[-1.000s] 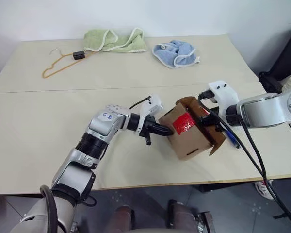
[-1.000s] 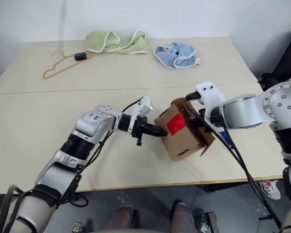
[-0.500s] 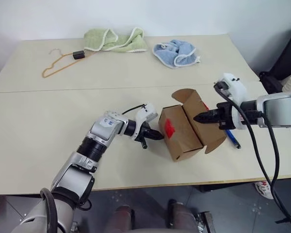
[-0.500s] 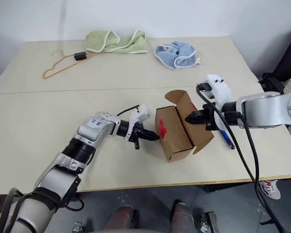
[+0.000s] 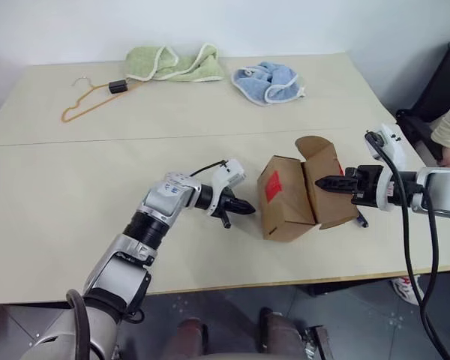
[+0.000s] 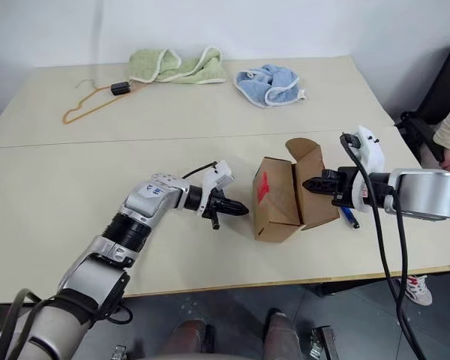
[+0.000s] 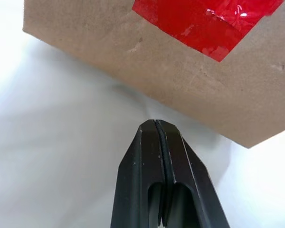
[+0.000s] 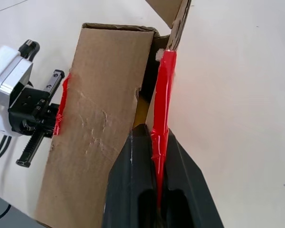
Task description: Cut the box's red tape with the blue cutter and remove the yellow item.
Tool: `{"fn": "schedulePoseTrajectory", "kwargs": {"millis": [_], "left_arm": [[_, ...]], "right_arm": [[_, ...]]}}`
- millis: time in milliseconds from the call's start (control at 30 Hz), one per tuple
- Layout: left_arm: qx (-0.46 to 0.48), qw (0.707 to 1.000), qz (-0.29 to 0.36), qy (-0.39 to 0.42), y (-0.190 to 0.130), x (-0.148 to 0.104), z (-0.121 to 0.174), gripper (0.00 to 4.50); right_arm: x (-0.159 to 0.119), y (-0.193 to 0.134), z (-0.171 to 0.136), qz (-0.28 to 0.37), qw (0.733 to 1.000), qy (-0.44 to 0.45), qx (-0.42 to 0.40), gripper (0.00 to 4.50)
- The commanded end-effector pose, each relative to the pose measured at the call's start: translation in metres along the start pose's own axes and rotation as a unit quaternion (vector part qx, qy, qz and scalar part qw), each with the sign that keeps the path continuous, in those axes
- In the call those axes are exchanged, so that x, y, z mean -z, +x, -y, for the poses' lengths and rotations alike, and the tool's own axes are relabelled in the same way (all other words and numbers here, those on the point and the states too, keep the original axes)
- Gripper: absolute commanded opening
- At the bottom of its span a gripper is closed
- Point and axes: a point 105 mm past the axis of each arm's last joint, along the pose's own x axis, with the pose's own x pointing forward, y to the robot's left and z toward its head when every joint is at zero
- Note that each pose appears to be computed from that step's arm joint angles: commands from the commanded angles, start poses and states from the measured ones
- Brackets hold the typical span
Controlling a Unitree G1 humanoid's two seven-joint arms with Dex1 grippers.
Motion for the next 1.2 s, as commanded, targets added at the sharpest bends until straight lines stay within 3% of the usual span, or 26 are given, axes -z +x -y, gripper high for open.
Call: {"fn": "schedulePoseTrajectory", "kwargs": {"millis": [33, 300, 367, 467, 567, 767, 900, 1200], "left_arm": [[-0.006, 1.000, 0.017, 0.024, -0.009, -0.013, -0.002, 0.00], [-0.040, 0.997, 0.050, 0.031, -0.055, -0.028, -0.027, 0.00], [-0.058, 0.995, 0.065, 0.040, -0.072, -0.039, -0.037, 0.00], [-0.064, 0.989, 0.116, 0.063, -0.088, -0.076, -0.039, 0.00], [-0.013, 0.985, 0.142, 0.097, -0.077, -0.105, -0.020, 0.00], [0.098, 0.972, 0.168, 0.132, -0.031, -0.135, 0.030, 0.00], [0.144, 0.971, 0.140, 0.130, -0.010, -0.123, 0.047, 0.00], [0.112, 0.984, 0.035, 0.134, 0.007, -0.078, 0.029, 0.00]], "right_arm": [[0.007, 0.004, -0.005, -0.023, 0.999, -0.024, 0.007, 0.02], [-0.005, 0.000, -0.015, -0.018, 0.998, -0.064, 0.022, 0.02], [-0.007, 0.000, -0.017, -0.016, 0.997, -0.072, 0.024, 0.02], [-0.009, -0.001, -0.021, -0.017, 0.996, -0.088, 0.028, 0.02], [-0.010, -0.001, -0.023, -0.019, 0.995, -0.097, 0.032, 0.02], [-0.010, 0.001, -0.026, -0.020, 0.993, -0.109, 0.038, 0.02], [-0.012, 0.000, -0.028, -0.016, 0.992, -0.117, 0.041, 0.02], [-0.017, -0.004, -0.033, -0.008, 0.990, -0.134, 0.043, 0.02]]}}
